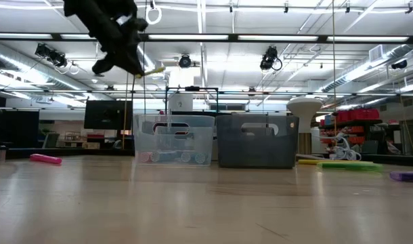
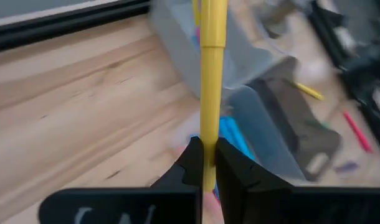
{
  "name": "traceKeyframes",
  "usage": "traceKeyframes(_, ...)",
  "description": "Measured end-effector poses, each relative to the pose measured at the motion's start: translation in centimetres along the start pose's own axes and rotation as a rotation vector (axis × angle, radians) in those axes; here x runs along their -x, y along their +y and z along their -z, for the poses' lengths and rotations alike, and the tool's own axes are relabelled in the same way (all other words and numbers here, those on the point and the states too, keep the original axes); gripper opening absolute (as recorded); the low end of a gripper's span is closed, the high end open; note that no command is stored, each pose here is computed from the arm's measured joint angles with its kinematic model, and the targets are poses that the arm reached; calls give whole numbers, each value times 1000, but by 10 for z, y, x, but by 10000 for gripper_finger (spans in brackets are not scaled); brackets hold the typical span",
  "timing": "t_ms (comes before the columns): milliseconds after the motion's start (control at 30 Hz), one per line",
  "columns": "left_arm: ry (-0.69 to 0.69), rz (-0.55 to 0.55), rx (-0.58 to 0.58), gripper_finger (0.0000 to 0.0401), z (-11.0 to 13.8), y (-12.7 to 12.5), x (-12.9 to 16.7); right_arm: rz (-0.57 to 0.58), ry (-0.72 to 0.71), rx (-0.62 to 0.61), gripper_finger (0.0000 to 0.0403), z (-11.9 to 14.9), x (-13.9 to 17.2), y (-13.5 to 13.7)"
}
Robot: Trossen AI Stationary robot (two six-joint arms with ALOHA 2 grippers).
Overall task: Pick & Place Markers
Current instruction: Put the top yellow marker pen into the black bin
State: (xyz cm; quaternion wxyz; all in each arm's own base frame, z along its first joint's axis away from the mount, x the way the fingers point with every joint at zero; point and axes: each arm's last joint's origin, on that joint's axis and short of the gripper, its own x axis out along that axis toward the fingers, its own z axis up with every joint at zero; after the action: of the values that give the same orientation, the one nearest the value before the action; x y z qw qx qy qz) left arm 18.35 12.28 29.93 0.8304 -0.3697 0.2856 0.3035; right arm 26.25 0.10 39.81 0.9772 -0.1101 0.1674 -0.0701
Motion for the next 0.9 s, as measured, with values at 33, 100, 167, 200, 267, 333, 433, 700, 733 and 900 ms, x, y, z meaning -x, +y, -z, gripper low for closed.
traceKeyframes(33,-4,22,-25,21,1,-3,4,-1,0,-25,215,0,0,0)
traceKeyframes(100,-12,60,-67,21,4,-7,11,-1,0,-68,215,0,0,0)
traceKeyframes(167,-30,100,-115,21,8,-14,18,-1,0,-100,215,0,0,0)
traceKeyframes(200,-45,123,-142,21,9,-18,21,0,0,-109,215,0,0,0)
traceKeyframes(267,-79,169,-200,21,11,-25,28,0,-1,-130,215,0,0,0)
traceKeyframes(333,-142,232,-252,21,11,-34,34,0,-8,-163,215,-1,0,0)
traceKeyframes(433,-250,332,-307,21,7,-49,42,1,-55,-229,215,-5,0,-1)
traceKeyframes(700,-484,549,-386,21,3,-84,57,-3,-245,-338,215,-23,-4,-3)
traceKeyframes(733,-506,562,-393,21,3,-87,59,-4,-261,-357,215,-24,-5,-3)
traceKeyframes(900,-618,626,-447,21,5,-102,66,-32,-317,-450,215,-28,-10,-2)
